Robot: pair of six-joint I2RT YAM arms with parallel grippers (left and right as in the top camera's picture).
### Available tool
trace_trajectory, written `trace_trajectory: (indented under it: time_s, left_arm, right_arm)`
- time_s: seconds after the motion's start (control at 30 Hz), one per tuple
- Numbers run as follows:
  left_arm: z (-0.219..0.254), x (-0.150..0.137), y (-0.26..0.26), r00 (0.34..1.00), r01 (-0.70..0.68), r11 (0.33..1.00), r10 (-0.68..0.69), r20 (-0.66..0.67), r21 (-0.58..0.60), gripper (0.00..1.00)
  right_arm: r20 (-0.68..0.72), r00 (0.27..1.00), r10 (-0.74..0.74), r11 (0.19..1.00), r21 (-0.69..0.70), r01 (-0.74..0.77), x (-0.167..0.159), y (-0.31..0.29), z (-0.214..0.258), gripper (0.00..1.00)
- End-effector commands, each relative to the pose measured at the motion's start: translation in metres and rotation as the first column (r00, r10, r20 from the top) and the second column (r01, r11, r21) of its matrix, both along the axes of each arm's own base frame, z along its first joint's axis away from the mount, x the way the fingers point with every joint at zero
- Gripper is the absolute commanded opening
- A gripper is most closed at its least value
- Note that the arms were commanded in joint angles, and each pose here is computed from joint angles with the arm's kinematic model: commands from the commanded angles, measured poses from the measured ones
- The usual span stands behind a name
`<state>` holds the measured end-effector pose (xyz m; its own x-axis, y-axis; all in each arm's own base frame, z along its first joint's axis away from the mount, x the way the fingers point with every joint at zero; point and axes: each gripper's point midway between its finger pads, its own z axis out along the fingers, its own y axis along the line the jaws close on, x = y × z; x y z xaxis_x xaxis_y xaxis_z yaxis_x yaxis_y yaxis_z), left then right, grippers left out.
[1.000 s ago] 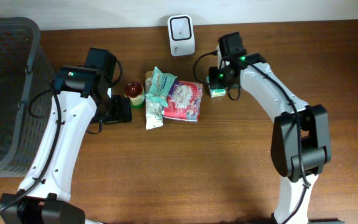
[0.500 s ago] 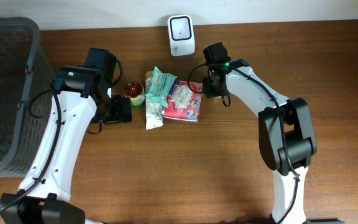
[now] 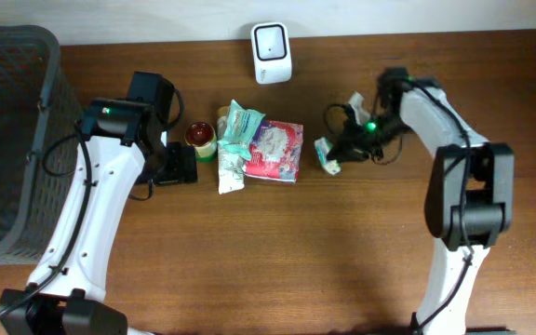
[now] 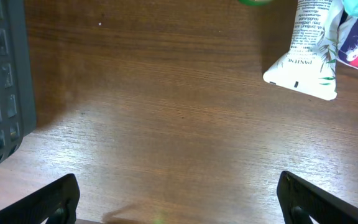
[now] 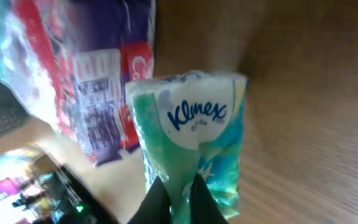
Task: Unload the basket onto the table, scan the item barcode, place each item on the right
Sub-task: 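Close the right gripper on the tissue pack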
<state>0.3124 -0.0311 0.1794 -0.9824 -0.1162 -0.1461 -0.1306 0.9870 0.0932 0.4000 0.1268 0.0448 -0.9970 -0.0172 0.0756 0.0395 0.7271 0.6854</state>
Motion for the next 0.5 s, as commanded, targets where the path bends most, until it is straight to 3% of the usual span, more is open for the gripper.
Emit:
trace_trajectory:
  time_s: [0.0, 0.07, 0.1, 0.2, 0.33, 0.4, 0.47]
  left_arm:
    - [0.003, -0.002, 0.002, 1.0, -0.013, 1.0, 0.013, 0.011, 0.004, 0.99]
    - [0.003, -0.002, 0.002, 1.0, -0.013, 1.0, 0.013, 0.011, 0.004, 0.99]
    - [0.003, -0.002, 0.002, 1.0, -0.013, 1.0, 0.013, 0.011, 0.004, 0.99]
    - [0.003, -0.002, 0.002, 1.0, -0.013, 1.0, 0.013, 0.011, 0.004, 0.99]
    - [0.003, -0.002, 0.002, 1.0, -0.013, 1.0, 0.013, 0.011, 0.004, 0.99]
    - [0.003, -0.002, 0.002, 1.0, -0.013, 1.0, 0.013, 0.011, 0.004, 0.99]
    - [0.003, -0.002, 0.002, 1.0, -0.013, 1.0, 0.013, 0.011, 0.004, 0.99]
  right_arm:
    - [-0.031, 0.998, -0.052, 0.978, 0.2, 0.057, -0.015, -0.003, -0.009, 0.04]
    - [-0.095, 0.986, -0.137, 0.975, 0.164, 0.151, -0.02, -0.028, -0.025, 0.04]
    - [-0.102, 0.978, -0.181, 0.968, 0.156, 0.196, -0.017, -0.046, -0.023, 0.13]
    - [-0.114, 0.967, -0.228, 0.97, 0.062, 0.236, -0.011, -0.079, -0.017, 0.19]
    - [-0.12, 0.969, -0.214, 0.974, -0.101, 0.203, -0.005, -0.101, 0.006, 0.31]
    - [-0.106, 0.98, -0.17, 0.982, -0.1, 0.16, -0.006, -0.094, 0.012, 0.45]
    - [-0.102, 0.987, -0.126, 0.977, -0.187, 0.105, -0.01, -0.093, 0.002, 0.53]
